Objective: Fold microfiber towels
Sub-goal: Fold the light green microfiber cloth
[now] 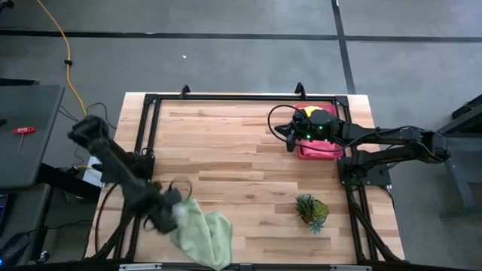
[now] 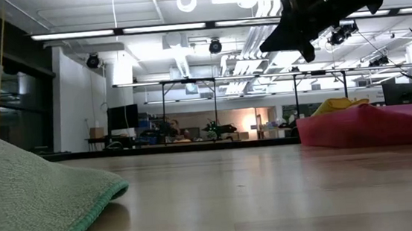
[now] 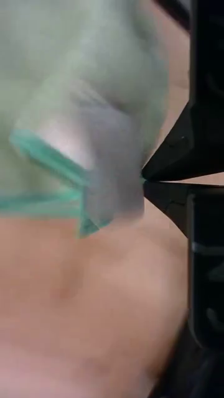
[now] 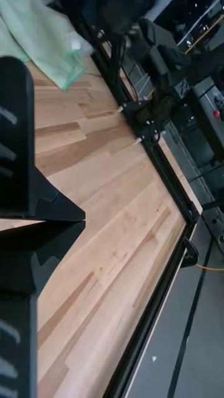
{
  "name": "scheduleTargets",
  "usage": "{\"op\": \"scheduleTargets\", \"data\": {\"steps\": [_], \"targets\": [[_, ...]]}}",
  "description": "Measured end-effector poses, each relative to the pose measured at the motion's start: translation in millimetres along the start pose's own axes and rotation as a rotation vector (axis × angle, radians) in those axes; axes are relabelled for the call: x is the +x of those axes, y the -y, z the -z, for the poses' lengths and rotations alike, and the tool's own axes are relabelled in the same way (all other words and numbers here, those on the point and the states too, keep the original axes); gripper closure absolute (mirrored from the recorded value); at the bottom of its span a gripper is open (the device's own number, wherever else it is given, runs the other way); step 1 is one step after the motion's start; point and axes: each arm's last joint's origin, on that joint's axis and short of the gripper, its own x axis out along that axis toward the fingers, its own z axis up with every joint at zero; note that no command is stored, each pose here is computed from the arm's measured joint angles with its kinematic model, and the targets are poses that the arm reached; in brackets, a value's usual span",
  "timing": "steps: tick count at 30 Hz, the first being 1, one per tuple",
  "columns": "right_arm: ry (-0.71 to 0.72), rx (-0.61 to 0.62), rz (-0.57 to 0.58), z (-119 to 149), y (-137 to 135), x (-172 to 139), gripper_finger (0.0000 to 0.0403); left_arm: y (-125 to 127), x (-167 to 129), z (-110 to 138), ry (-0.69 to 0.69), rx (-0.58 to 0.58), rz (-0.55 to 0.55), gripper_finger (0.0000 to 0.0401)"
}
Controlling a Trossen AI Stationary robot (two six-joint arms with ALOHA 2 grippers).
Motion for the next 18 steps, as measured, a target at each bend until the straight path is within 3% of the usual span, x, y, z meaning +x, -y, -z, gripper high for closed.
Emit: {"op": "scheduleTargets", "data": {"steps": [8,18], "targets": [[0.005,-0.002,0.019,0,1,0,0.0402,-70,-50,-69,0.243,-0.022,-0.006,0.0401],[0.021,0.003,0.056,-1,2,0,0.0402,-158,-67,-147,0.429,0.082,-0.146,0.0401]]}}
